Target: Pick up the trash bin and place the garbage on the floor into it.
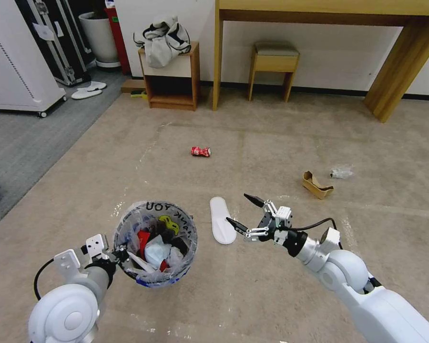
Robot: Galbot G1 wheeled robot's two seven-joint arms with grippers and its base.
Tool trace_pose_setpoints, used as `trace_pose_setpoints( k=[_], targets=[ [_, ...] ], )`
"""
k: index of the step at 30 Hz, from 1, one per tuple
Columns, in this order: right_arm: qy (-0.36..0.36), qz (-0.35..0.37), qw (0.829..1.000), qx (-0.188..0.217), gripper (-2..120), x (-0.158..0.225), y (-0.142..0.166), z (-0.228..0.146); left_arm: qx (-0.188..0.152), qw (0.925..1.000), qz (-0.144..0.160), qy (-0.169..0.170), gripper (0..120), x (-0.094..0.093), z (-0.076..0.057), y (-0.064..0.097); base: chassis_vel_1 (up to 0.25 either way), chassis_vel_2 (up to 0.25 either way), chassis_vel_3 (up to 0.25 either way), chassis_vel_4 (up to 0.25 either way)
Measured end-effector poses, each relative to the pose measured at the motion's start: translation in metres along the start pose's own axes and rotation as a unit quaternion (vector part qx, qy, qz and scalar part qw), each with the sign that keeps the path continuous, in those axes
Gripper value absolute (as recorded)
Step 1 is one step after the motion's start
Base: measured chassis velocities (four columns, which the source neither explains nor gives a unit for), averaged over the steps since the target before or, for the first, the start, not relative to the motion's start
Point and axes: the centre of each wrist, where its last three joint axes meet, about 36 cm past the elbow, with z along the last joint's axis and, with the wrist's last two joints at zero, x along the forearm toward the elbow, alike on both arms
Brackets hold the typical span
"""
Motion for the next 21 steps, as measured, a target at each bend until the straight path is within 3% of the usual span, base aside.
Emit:
trace_pose_setpoints(
  k=[9,21],
  targets=[
    [0.002,-0.001,1.0,0.002,100,0.0025,-0.0012,-0.0013,-0.002,1.0,0.0,-0.002,0,-0.001,-0.0009,-0.0002,-0.096,0.09,0.081,-0.093],
    [-0.009,0.002,1.0,0.004,100,0.0006,0.0023,0.0043,-0.002,1.0,-0.003,-0.004,0,0.0001,0.0003,0.0002,-0.242,0.239,0.247,-0.242]
  ],
)
